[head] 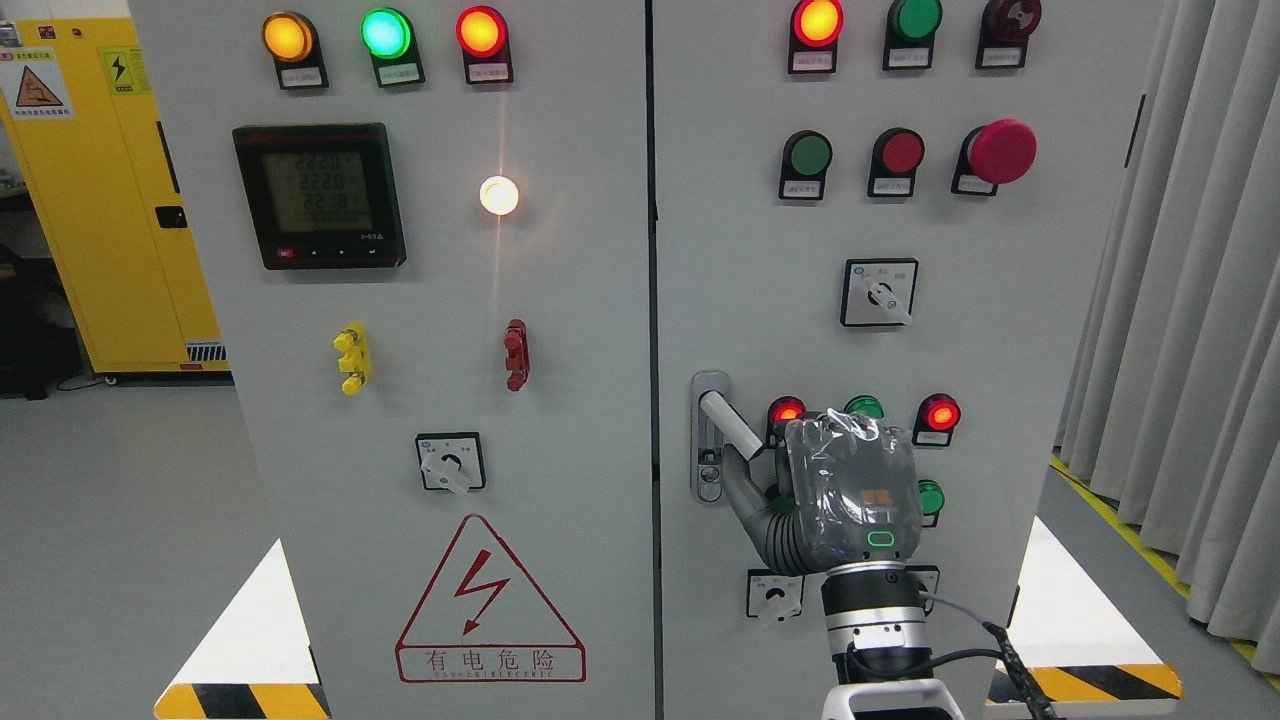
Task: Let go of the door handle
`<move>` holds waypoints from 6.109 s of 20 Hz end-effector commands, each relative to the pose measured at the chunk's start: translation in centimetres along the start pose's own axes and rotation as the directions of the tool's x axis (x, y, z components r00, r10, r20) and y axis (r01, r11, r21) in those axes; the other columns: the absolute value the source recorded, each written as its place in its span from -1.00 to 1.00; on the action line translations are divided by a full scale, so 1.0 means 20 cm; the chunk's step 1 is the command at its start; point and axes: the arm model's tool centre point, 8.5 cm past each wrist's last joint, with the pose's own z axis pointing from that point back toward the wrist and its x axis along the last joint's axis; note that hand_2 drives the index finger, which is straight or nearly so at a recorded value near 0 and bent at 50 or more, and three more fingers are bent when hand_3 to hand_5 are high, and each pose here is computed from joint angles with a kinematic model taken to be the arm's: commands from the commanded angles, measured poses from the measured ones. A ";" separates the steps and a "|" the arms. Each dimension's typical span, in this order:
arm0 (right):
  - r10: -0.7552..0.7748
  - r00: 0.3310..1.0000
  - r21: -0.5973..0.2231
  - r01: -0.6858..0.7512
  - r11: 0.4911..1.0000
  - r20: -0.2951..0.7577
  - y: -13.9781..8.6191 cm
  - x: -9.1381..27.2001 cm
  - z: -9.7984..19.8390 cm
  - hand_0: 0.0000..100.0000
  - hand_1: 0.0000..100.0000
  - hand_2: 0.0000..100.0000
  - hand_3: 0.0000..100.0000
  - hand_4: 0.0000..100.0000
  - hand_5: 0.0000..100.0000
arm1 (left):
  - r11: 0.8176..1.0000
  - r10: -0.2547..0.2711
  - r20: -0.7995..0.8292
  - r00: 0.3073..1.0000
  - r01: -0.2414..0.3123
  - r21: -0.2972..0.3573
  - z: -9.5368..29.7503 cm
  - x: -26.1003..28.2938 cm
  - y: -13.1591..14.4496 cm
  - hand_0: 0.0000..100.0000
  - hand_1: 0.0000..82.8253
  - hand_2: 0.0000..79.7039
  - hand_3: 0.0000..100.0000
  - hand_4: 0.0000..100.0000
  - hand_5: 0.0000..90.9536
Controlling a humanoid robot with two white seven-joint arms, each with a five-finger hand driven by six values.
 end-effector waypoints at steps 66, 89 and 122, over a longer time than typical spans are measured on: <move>0.002 1.000 -0.012 -0.003 1.000 -0.017 -0.02 -0.04 -0.02 0.07 -0.26 1.00 1.00 1.00 1.00 | 1.000 0.002 0.015 1.000 -0.002 -0.003 0.00 0.03 -0.01 -0.76 0.34 -1.00 -1.00 -1.00 -1.00; 0.002 1.000 -0.028 -0.003 1.000 -0.023 -0.05 -0.06 -0.03 0.07 -0.26 1.00 1.00 1.00 1.00 | 1.000 0.002 0.015 1.000 -0.002 -0.002 0.00 0.03 0.00 -0.76 0.34 -1.00 -1.00 -1.00 -1.00; -0.001 1.000 -0.035 0.001 0.999 -0.017 -0.07 -0.05 -0.03 0.12 -0.31 1.00 1.00 1.00 1.00 | 1.000 0.002 0.015 1.000 -0.002 -0.002 0.00 0.03 0.00 -0.76 0.34 -1.00 -1.00 -1.00 -1.00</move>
